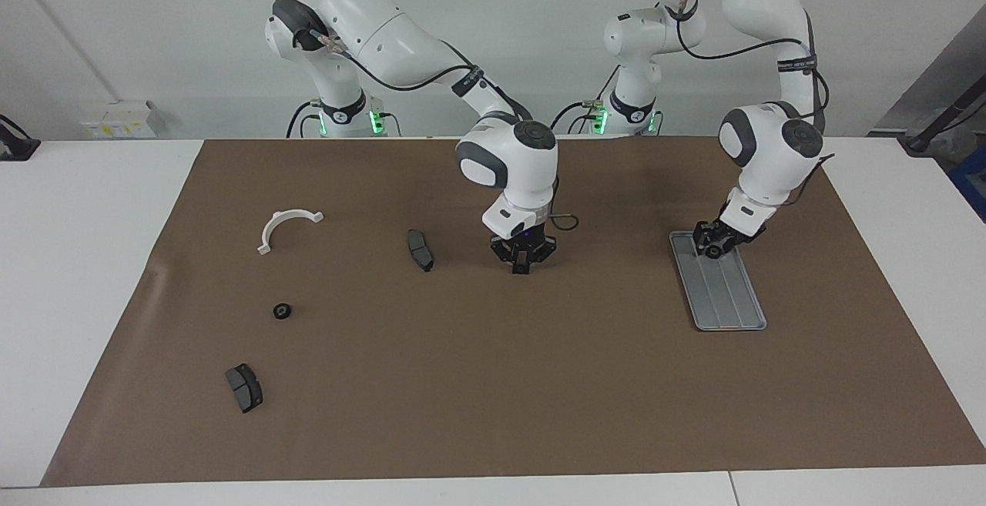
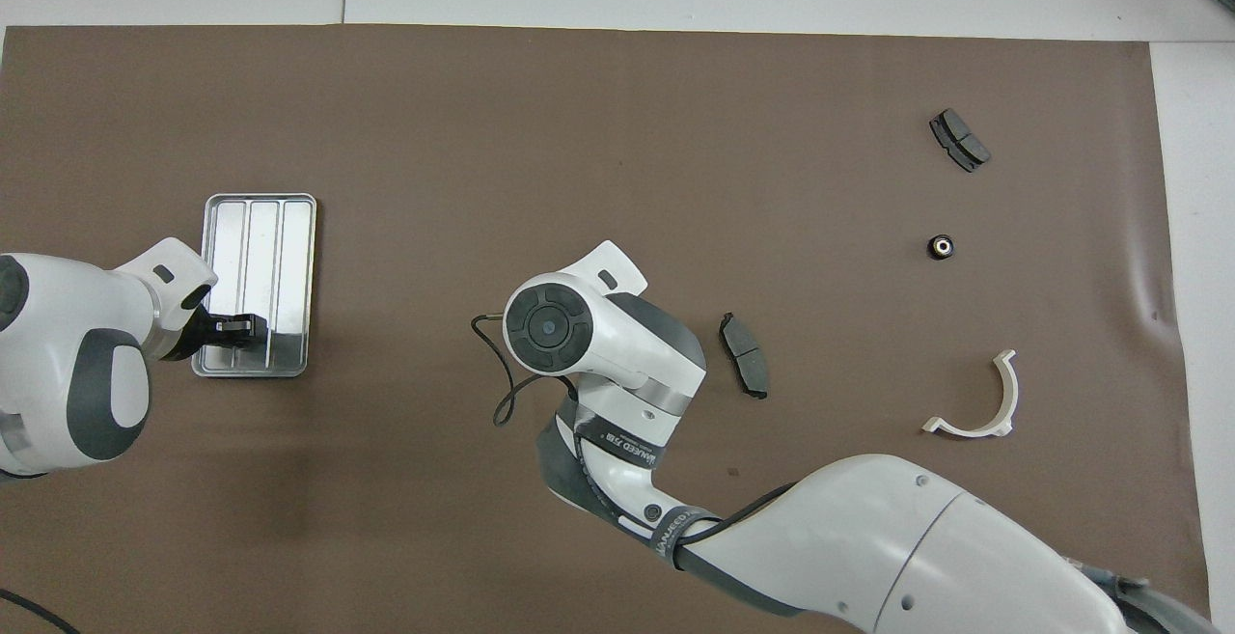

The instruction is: Place bearing gear from tray to pile

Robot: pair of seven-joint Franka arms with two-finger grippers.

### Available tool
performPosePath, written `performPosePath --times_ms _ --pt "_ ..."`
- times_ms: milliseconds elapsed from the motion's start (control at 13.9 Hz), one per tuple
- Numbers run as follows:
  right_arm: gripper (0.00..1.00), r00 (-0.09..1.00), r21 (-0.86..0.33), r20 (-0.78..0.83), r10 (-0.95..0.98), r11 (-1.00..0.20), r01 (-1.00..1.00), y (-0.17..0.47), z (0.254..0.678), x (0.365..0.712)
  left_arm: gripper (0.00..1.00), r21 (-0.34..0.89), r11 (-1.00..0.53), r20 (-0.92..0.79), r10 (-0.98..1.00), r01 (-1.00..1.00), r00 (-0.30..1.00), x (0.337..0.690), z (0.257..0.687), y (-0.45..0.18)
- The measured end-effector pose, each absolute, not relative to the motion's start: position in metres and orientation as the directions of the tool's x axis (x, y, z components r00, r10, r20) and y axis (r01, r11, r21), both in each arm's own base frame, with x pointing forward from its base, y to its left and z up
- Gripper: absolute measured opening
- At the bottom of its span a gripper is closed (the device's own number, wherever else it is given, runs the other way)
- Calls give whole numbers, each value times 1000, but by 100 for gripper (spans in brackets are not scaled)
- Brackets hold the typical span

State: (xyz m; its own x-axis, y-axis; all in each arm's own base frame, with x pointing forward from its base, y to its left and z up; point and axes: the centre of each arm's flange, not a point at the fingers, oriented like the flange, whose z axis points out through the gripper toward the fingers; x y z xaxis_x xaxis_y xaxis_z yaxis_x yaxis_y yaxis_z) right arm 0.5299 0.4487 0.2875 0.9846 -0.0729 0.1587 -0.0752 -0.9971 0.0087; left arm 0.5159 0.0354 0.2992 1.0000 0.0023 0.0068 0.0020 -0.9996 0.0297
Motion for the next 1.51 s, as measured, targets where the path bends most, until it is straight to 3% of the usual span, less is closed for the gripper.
performPosePath --times_ms 215,359,718,861,1220,1507 --pt "24 983 -5 154 -98 -995 -98 444 292 537 52 29 -1000 11 4 4 1000 516 299 36" --pt "24 977 -25 165 -137 -991 -135 433 309 550 35 28 -1000 17 6 5 1000 516 300 36" --pt "24 955 19 227 -190 -980 -200 344 395 598 35 29 -999 25 23 22 999 519 303 34" --pt "24 963 26 209 -172 -983 -181 284 407 626 35 33 -997 52 67 66 996 532 315 20" --pt "24 980 -15 161 -115 -993 -114 152 391 674 35 76 -982 98 180 173 979 559 344 -109" --pt "24 985 -55 146 -94 -995 -87 86 352 683 35 101 -982 83 167 159 982 524 345 -238"
